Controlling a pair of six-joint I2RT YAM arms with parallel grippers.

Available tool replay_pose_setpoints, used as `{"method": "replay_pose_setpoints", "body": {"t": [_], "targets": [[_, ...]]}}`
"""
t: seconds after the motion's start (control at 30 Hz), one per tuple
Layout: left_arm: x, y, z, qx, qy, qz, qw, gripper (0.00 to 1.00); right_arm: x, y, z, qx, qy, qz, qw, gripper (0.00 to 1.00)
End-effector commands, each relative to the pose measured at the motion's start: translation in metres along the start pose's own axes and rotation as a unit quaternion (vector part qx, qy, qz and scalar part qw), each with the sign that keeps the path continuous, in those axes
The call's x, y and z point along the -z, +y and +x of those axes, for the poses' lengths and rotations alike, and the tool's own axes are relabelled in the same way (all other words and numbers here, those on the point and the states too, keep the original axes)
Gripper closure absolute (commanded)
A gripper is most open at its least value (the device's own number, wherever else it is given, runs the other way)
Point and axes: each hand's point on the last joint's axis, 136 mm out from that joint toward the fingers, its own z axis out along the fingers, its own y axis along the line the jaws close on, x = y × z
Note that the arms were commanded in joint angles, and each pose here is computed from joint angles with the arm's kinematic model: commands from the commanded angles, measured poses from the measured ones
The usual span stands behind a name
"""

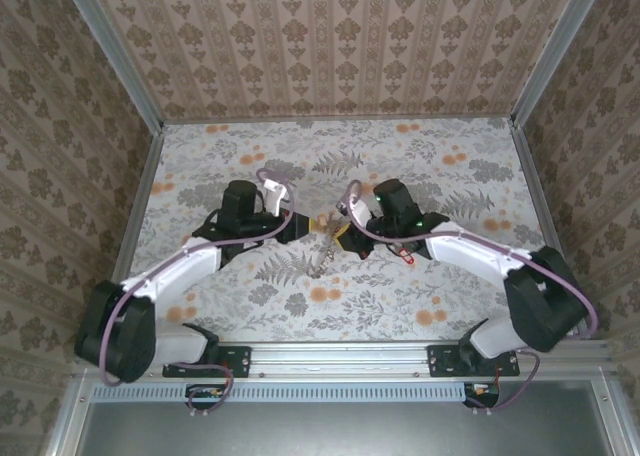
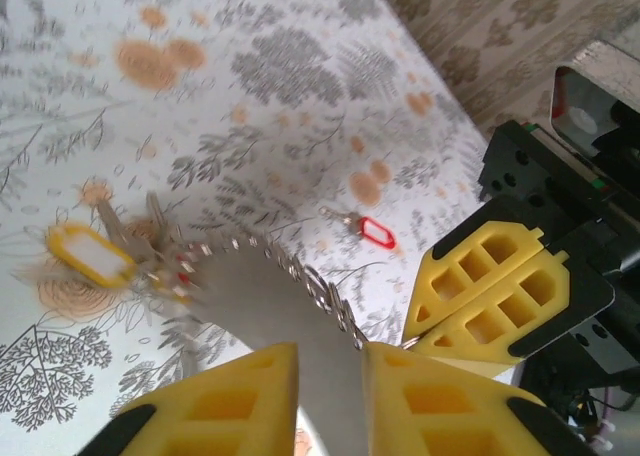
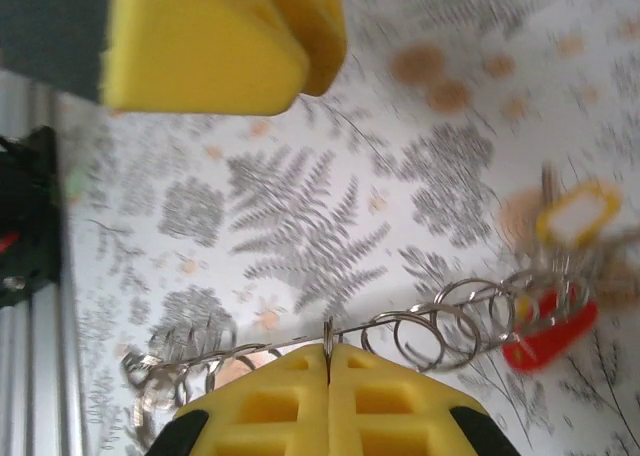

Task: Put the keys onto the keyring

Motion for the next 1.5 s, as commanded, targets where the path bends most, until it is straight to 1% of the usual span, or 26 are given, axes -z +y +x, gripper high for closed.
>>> {"method": "replay_pose_setpoints", "body": {"t": [0.0, 0.17, 0.33, 0.37, 0.47, 0.6, 0.73, 0.93, 1.1, 1.3, 1.47], "targets": [[0.019, -0.024, -0.005, -0.039, -0.025, 0.025, 0.999, 0.79, 0.025, 0.037, -0.046, 0.089, -0.107, -0.054, 0.989, 1.0], [0.046, -0.074, -0.014, -0.106, -0.072, 0.084, 0.988, 0.79, 0.055, 0.066, -0.076, 0.119, -0.176, -0.091, 0.973, 1.0], [0.065, -0.119, -0.014, -0.164, -0.095, 0.147, 0.971, 0.7, 0.081, 0.087, -0.098, 0.129, -0.24, -0.113, 0.955, 1.0], [0.068, -0.125, -0.013, -0.171, -0.096, 0.157, 0.968, 0.67, 0.086, 0.091, -0.101, 0.131, -0.251, -0.118, 0.952, 1.0], [0.073, -0.138, -0.012, -0.183, -0.095, 0.179, 0.962, 0.65, 0.097, 0.102, -0.107, 0.141, -0.269, -0.129, 0.944, 1.0], [0.075, -0.152, -0.009, -0.2, -0.088, 0.197, 0.956, 0.65, 0.105, 0.116, -0.108, 0.156, -0.279, -0.143, 0.937, 1.0], [0.077, -0.164, -0.007, -0.219, -0.08, 0.208, 0.95, 0.65, 0.108, 0.122, -0.108, 0.158, -0.284, -0.152, 0.933, 1.0], [0.083, -0.173, -0.009, -0.256, -0.081, 0.198, 0.943, 0.69, 0.108, 0.131, -0.106, 0.163, -0.278, -0.175, 0.93, 1.0], [0.092, -0.18, -0.009, -0.295, -0.084, 0.2, 0.931, 0.7, 0.11, 0.136, -0.104, 0.169, -0.273, -0.184, 0.929, 1.0], [0.092, -0.187, -0.007, -0.322, -0.083, 0.206, 0.92, 0.7, 0.111, 0.145, -0.105, 0.175, -0.27, -0.201, 0.925, 1.0], [0.087, -0.188, -0.006, -0.34, -0.072, 0.2, 0.916, 0.71, 0.109, 0.149, -0.105, 0.177, -0.268, -0.207, 0.924, 1.0]]}}
